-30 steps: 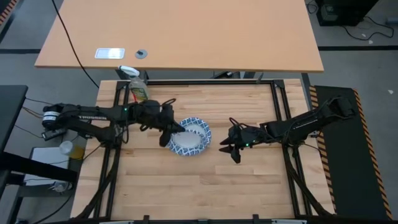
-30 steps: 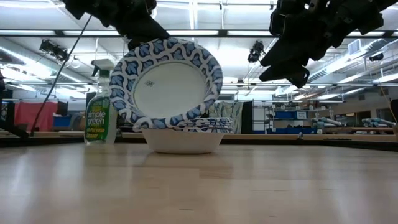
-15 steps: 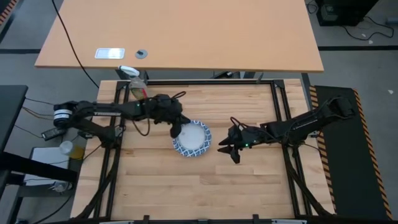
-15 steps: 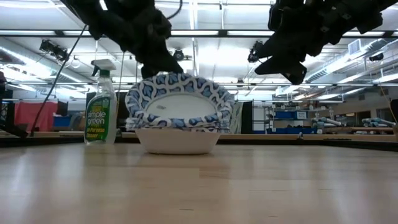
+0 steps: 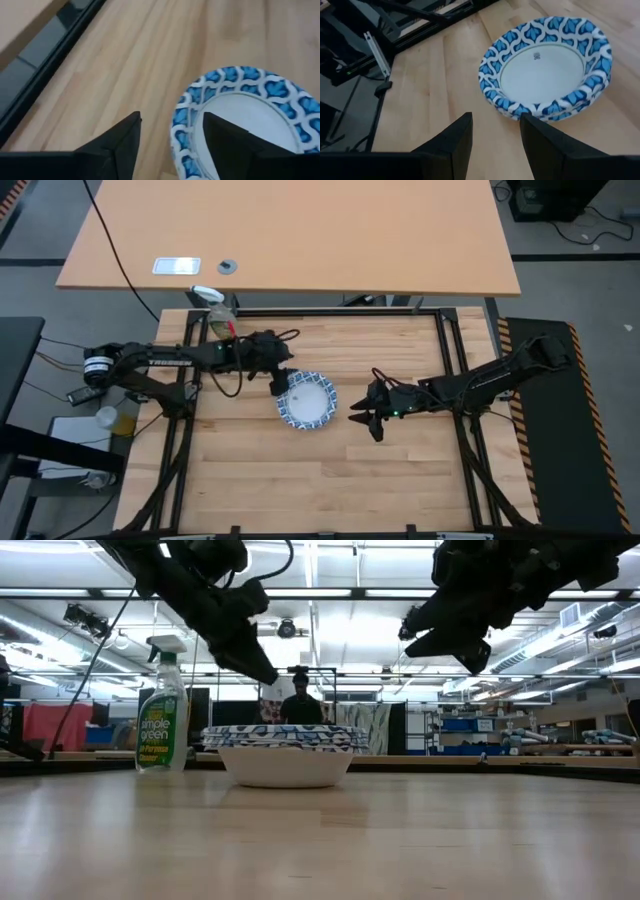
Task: Nest bowls inside each other
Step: Return to Home Position
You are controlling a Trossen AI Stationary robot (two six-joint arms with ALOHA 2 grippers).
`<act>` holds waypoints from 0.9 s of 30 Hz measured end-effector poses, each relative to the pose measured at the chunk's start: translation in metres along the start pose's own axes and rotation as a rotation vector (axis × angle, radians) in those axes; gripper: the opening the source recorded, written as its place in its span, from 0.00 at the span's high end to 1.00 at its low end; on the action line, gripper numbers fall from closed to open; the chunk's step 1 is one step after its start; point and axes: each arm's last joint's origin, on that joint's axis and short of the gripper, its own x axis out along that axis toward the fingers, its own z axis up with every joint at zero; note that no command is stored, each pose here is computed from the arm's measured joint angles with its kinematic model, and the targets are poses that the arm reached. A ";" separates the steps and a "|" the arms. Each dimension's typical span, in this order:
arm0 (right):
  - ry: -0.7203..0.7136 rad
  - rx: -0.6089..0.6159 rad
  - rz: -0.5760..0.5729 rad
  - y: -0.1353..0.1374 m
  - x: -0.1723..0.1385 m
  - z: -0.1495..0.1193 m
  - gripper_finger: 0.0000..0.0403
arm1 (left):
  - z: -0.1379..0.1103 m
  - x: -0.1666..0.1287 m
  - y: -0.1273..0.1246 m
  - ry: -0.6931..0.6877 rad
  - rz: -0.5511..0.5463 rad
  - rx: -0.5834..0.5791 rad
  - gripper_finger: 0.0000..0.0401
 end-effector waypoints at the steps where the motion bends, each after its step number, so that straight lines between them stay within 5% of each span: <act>1: 0.000 -0.007 -0.005 0.000 0.002 0.001 0.57 | 0.000 -0.001 -0.004 -0.002 -0.009 0.019 0.45; 12: 0.041 -0.202 -0.097 -0.010 0.062 0.024 0.57 | -0.021 0.021 -0.067 0.125 -0.171 0.092 0.49; 19: 0.093 -0.298 -0.148 -0.037 0.104 0.036 0.57 | -0.036 0.045 -0.066 0.214 -0.107 0.100 0.54; 27: 0.219 -0.276 -0.162 -0.058 0.139 0.011 0.57 | -0.048 0.057 -0.074 0.283 -0.109 0.081 0.54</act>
